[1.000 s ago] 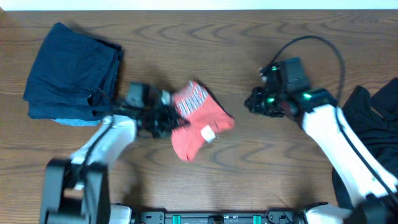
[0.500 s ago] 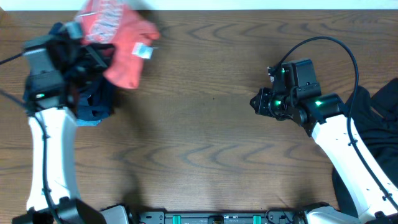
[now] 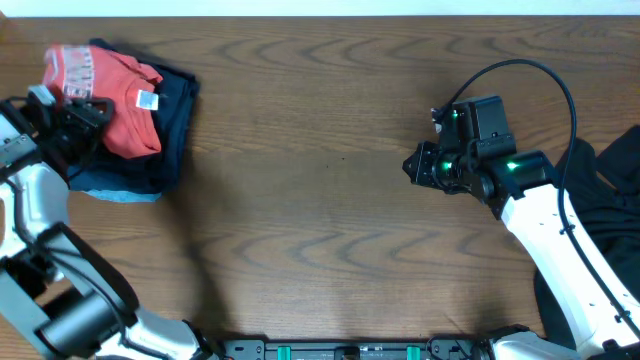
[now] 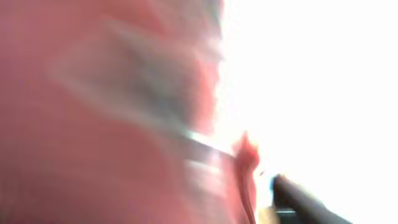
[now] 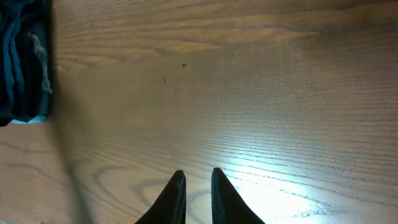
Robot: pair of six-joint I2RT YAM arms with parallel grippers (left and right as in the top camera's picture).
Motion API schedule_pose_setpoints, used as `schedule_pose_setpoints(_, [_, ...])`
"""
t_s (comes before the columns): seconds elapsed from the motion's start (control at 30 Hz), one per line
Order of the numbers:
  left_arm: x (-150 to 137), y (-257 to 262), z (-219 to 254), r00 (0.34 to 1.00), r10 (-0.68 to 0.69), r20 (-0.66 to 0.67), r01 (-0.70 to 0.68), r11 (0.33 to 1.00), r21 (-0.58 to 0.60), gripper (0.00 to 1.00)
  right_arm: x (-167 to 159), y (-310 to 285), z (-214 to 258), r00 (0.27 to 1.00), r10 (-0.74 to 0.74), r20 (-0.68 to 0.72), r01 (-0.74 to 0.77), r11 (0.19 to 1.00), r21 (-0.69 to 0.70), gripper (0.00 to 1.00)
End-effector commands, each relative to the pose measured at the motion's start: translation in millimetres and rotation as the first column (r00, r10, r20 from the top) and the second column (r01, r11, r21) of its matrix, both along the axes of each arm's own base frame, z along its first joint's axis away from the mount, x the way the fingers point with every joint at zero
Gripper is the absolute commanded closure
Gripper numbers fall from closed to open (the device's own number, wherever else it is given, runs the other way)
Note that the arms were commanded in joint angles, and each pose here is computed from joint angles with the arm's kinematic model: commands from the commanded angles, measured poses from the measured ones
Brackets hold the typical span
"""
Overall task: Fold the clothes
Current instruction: 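Carry the folded shirt with the left gripper onto the navy stack, then release the shirt on the stack and lift the left gripper away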
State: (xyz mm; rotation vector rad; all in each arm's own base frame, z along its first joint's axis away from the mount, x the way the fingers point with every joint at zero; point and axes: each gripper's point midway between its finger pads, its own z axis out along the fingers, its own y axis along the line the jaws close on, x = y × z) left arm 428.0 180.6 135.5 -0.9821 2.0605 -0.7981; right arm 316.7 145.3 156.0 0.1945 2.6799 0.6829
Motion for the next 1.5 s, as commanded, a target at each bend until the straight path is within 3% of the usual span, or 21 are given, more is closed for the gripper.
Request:
schedule_pose_setpoints(0.0, [-7,5,-2,1.0,-0.014,-0.002,0.014,0.999,-0.039,0.13,1,-3,1,1.0,-0.021,-0.003,0.021,1.0,-0.001,0.86])
schedule_pose_setpoints(0.13, [-31,25,6,0.999,0.044,-0.019,-0.045,0.996,-0.07,0.02,-1,-4,0,1.0,-0.021,-0.011,0.021,1.0,-0.003,0.86])
schedule_pose_setpoints(0.4, [-91,45,48,0.995,0.101,-0.008,-0.101,0.992,-0.073,0.02,2,-5,1,1.0,-0.027,0.003,0.027,1.0,-0.01,0.85])
schedule_pose_setpoints(0.57, [-98,40,83,0.993,0.082,0.081,-0.081,0.997,-0.011,0.02,2,-6,0,1.0,-0.028,0.003,0.028,1.0,-0.012,0.85])
schedule_pose_setpoints(0.6, [-95,42,92,0.991,0.072,0.114,-0.075,0.997,0.024,0.19,2,-6,0,1.0,-0.028,0.003,0.028,1.0,-0.013,0.85])
schedule_pose_setpoints(0.63, [-90,43,100,0.987,0.059,0.148,-0.069,0.995,0.065,0.44,2,-6,0,1.0,-0.028,0.003,0.028,1.0,-0.013,0.84])
schedule_pose_setpoints(0.67, [-83,44,109,0.981,0.039,0.188,-0.061,0.991,0.115,0.79,3,-6,0,1.0,-0.031,0.004,0.031,0.999,-0.016,0.84])
schedule_pose_setpoints(0.7, [-78,45,115,0.977,0.023,0.212,-0.055,0.988,0.146,0.94,3,-7,0,0.999,-0.032,0.006,0.032,0.999,-0.018,0.84])
schedule_pose_setpoints(0.83, [-45,39,115,0.966,-0.084,0.246,-0.004,0.942,0.336,0.94,4,-9,0,0.999,-0.047,0.008,0.047,0.999,-0.028,0.84])
schedule_pose_setpoints(1.0, [-1,23,62,0.983,-0.141,0.122,0.069,0.884,0.462,0.94,5,-10,0,0.999,-0.05,0.013,0.05,0.998,-0.033,0.84])
schedule_pose_setpoints(1.03, [5,23,50,0.987,-0.132,0.094,0.073,0.881,0.468,0.9,5,-10,0,0.999,-0.05,0.013,0.05,0.998,-0.033,0.84])
schedule_pose_setpoints(1.07, [11,23,35,0.991,-0.121,0.063,0.077,0.878,0.472,0.83,5,-10,0,0.999,-0.05,0.013,0.05,0.998,-0.033,0.84])
schedule_pose_setpoints(1.1, [15,23,22,0.993,-0.113,0.035,0.083,0.877,0.474,0.69,5,-10,0,0.999,-0.05,0.013,0.05,0.998,-0.033,0.84])
schedule_pose_setpoints(1.2, [23,18,-7,0.993,-0.121,-0.011,0.113,0.883,0.455,0.51,5,-10,0,0.999,-0.049,0.014,0.049,0.998,-0.034,0.84])
schedule_pose_setpoints(1.33, [22,-4,-8,0.98,-0.197,0.009,0.179,0.909,0.377,0.48,6,-11,0,0.999,-0.031,0.029,0.033,0.998,-0.051,0.86])
schedule_pose_setpoints(1.47, [12,-47,30,0.939,-0.33,0.099,0.293,0.915,0.276,0.3,6,-15,11,0.996,0.005,0.089,0.003,0.996,-0.087,0.87])
